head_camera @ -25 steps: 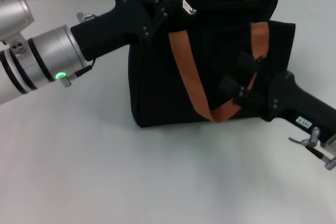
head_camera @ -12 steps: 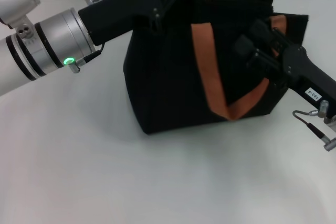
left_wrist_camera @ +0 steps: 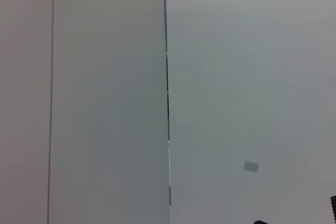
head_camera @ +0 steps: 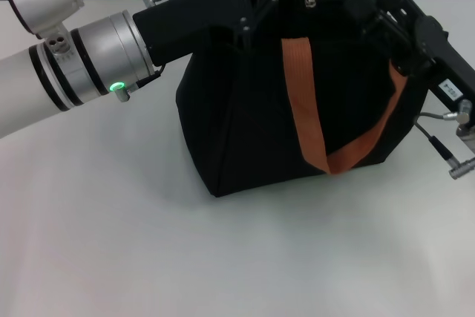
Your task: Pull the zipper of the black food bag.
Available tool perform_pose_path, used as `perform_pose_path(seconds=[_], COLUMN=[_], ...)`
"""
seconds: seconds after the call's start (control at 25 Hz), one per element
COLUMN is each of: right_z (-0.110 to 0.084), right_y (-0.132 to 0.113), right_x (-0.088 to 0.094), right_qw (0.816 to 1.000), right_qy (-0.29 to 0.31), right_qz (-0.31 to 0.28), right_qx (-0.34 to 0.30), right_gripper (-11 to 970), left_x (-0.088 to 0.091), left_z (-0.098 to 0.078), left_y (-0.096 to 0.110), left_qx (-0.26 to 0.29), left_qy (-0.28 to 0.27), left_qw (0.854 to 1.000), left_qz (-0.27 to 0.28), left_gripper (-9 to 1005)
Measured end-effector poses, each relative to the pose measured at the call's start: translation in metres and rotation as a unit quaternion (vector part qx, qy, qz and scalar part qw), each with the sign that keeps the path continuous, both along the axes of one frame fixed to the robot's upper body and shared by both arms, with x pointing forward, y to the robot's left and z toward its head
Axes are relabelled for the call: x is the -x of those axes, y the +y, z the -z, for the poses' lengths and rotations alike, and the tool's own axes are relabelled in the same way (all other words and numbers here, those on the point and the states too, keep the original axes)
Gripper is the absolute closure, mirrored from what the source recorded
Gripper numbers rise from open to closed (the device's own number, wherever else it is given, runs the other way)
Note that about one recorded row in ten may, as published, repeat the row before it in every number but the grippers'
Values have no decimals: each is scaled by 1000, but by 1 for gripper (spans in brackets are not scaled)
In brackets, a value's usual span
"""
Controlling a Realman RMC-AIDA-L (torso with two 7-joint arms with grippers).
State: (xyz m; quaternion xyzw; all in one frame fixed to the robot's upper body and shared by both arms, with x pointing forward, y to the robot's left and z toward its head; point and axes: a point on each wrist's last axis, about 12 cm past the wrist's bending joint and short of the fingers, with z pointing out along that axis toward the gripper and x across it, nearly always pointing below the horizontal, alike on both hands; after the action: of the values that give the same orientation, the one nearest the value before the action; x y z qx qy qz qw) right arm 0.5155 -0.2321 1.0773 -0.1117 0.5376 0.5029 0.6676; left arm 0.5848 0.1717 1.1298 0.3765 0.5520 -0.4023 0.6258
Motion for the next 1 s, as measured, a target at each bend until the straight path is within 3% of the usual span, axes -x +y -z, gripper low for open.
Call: perform_pose_path(seconds=[0.4, 0.68, 1.0], right_z=[-2, -7, -6], right_y=[6, 26, 29], right_x=[-16, -33, -33], right_qw=[999, 999, 998], right_qy=[31, 44, 48], right_qz=[15, -5, -23], right_qx=[-13, -1, 13], right_gripper=[120, 119, 118], left_x=[-2, -4, -4], left_z=[0, -2, -1], left_y=[-1, -4, -5], left_qx=[2, -2, -3], left_qy=[0, -2, -1], left_qw=[1000, 1000, 1000], left_qz=[-8, -6, -6], left_gripper=[965, 966, 966])
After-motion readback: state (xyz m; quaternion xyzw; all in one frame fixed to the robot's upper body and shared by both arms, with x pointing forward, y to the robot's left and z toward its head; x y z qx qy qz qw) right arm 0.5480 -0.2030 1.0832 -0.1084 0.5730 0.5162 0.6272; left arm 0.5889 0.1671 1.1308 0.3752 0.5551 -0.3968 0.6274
